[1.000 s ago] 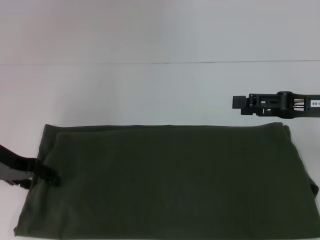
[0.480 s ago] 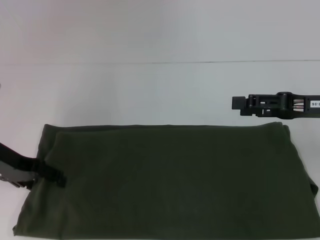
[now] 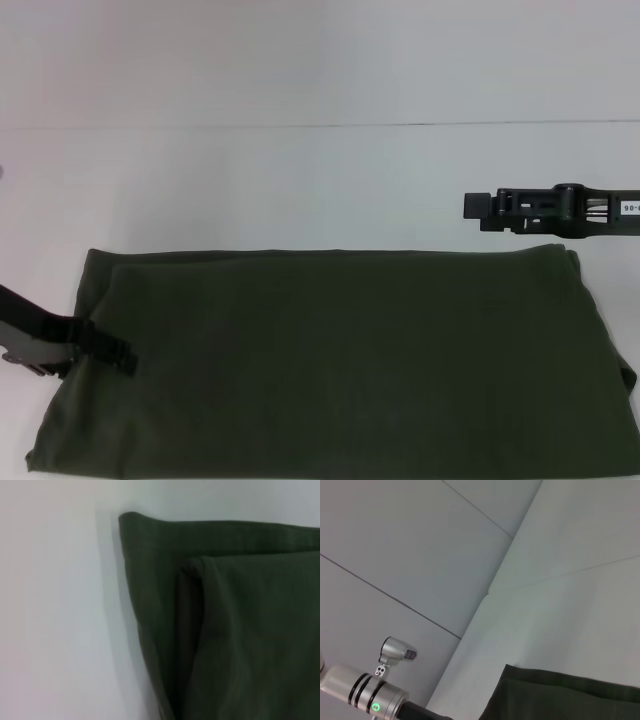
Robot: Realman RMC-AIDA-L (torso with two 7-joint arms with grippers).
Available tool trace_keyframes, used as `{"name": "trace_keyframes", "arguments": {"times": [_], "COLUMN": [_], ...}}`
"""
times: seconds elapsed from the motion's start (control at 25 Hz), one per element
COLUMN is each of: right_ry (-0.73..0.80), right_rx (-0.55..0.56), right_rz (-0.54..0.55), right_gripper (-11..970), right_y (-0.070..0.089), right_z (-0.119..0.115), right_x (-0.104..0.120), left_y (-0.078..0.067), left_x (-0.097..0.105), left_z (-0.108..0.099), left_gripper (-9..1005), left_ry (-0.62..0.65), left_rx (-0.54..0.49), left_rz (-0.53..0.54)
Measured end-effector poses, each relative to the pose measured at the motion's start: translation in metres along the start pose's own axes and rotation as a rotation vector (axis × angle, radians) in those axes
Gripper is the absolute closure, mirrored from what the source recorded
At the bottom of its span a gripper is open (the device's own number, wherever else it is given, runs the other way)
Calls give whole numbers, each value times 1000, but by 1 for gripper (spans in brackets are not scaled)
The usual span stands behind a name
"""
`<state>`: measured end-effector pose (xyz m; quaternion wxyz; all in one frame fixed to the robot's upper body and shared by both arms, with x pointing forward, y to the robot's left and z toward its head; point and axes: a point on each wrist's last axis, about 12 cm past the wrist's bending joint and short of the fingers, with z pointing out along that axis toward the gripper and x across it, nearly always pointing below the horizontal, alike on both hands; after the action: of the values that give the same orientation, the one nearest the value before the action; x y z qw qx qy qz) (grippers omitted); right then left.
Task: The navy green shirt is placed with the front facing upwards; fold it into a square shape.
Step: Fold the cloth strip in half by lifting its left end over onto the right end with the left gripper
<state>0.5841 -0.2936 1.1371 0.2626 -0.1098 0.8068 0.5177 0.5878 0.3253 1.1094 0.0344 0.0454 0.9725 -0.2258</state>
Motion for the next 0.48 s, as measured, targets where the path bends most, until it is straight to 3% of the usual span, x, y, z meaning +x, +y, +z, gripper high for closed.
{"name": "trace_keyframes", "arguments": {"times": [0.4,0.48], "right_ry": [0,0], "right_rx": [-1,-1], "right_rz": [-1,-2], "right_gripper": [103,104], "right_y": [0,0], "right_z": [0,0], "right_x": [-1,-1], "left_y": [-1,-2], "left_x": [-3,-3], "left_z": [-3,-3], "left_gripper": [264,346], "left_ry": [-17,-18], "left_rx": [7,6], "left_rz": [13,15]}}
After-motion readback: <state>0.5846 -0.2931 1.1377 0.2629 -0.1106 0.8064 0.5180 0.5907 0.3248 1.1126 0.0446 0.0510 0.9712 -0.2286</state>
